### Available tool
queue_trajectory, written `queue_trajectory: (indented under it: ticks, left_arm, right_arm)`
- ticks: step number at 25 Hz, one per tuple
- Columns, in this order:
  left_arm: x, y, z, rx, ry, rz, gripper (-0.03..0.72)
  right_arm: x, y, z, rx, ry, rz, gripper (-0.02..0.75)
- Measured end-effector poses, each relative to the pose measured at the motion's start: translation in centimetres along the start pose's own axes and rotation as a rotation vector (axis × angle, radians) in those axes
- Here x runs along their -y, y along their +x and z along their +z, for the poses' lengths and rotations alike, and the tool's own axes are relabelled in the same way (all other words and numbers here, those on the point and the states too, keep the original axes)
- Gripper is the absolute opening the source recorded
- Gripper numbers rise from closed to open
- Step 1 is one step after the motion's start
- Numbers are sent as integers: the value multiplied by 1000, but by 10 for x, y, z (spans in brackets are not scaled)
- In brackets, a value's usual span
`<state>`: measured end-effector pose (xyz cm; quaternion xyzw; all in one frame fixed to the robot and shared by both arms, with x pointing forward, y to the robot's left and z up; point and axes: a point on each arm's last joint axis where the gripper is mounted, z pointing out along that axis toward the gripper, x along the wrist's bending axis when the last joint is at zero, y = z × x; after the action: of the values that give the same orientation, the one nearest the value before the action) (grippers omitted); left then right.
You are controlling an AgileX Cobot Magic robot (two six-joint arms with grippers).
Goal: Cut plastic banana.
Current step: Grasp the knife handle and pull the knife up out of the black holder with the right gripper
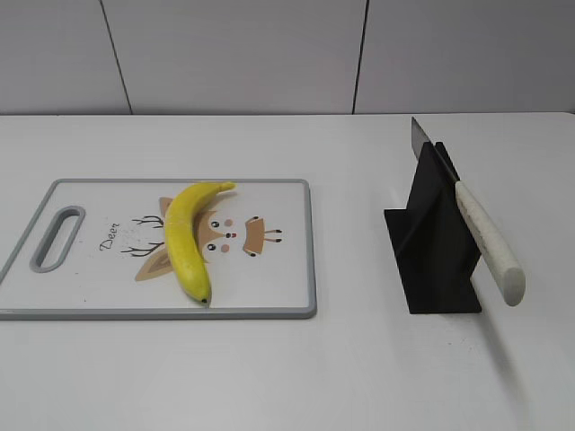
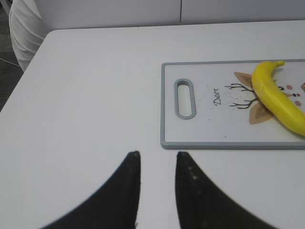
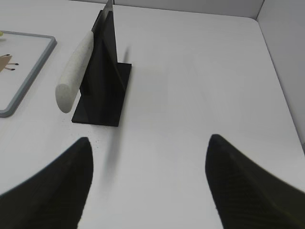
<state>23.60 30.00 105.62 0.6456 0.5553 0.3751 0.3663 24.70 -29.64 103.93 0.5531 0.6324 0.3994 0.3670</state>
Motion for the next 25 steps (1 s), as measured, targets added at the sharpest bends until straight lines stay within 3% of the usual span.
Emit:
queue_trajectory:
  ticks: [20,22,25]
  left_arm:
    - [0,0,0,3,-1,-2,248]
    - [0,0,0,3,-1,-2,302]
    - [0,0,0,3,-1,-2,469]
  right_arm:
    - [0,0,0,-1,0,1,576]
    - [0,0,0,-4,0,3,576]
    - [-2,0,-2,-5,-6,4,575]
